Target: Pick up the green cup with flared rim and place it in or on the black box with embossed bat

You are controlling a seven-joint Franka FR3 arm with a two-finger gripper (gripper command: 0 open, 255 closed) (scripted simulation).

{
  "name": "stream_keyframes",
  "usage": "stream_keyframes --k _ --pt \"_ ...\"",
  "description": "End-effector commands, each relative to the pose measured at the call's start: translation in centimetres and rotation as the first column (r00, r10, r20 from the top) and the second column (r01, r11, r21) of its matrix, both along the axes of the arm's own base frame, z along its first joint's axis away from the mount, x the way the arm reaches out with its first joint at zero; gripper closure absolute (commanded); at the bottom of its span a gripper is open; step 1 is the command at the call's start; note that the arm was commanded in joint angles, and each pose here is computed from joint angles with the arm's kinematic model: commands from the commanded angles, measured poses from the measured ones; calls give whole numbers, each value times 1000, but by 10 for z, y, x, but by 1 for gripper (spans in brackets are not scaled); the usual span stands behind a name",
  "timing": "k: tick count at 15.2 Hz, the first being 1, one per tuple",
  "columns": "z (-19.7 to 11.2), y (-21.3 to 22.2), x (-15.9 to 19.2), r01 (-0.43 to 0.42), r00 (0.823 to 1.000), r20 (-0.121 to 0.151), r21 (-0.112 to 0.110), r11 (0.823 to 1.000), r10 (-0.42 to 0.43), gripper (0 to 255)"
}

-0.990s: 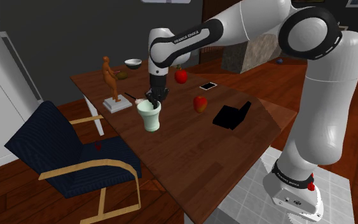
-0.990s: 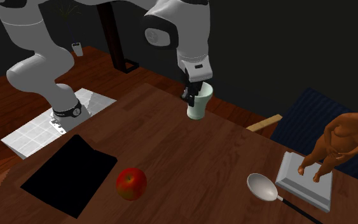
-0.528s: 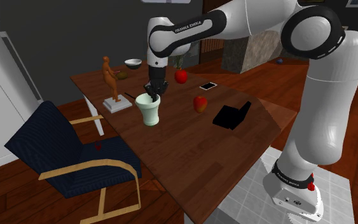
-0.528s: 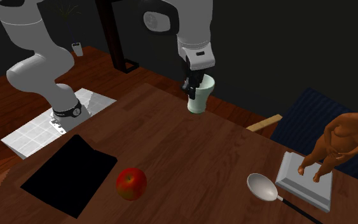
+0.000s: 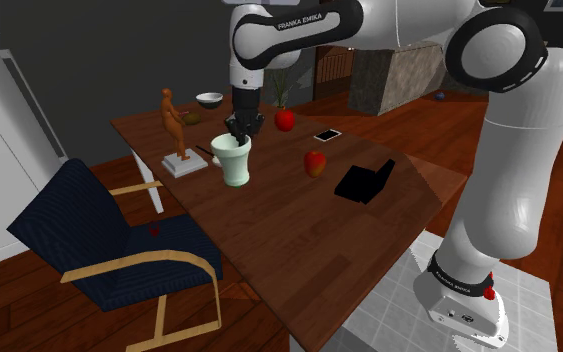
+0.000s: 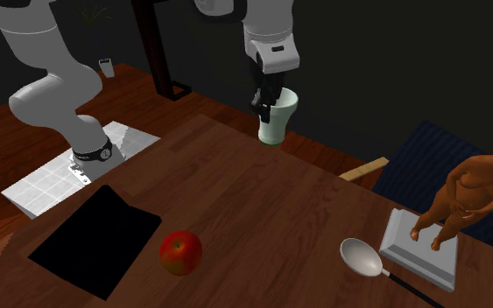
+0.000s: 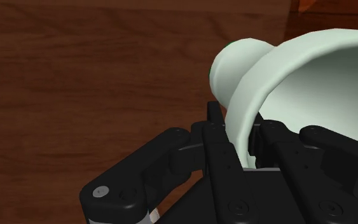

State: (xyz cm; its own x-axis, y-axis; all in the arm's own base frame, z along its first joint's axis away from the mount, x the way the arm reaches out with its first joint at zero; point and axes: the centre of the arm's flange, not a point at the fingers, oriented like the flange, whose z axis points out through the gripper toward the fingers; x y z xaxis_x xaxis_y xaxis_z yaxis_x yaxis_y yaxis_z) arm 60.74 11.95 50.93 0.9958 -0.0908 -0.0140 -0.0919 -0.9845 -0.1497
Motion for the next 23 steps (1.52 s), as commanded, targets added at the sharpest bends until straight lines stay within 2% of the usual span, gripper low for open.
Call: stream_keyframes --k 1,5,23 --pt "11 0 0 0 1000 0 0 1000 0 255" --pt "29 0 0 0 1000 0 0 1000 0 255" --pt "50 -200 -127 0 1000 0 0 1000 0 255"
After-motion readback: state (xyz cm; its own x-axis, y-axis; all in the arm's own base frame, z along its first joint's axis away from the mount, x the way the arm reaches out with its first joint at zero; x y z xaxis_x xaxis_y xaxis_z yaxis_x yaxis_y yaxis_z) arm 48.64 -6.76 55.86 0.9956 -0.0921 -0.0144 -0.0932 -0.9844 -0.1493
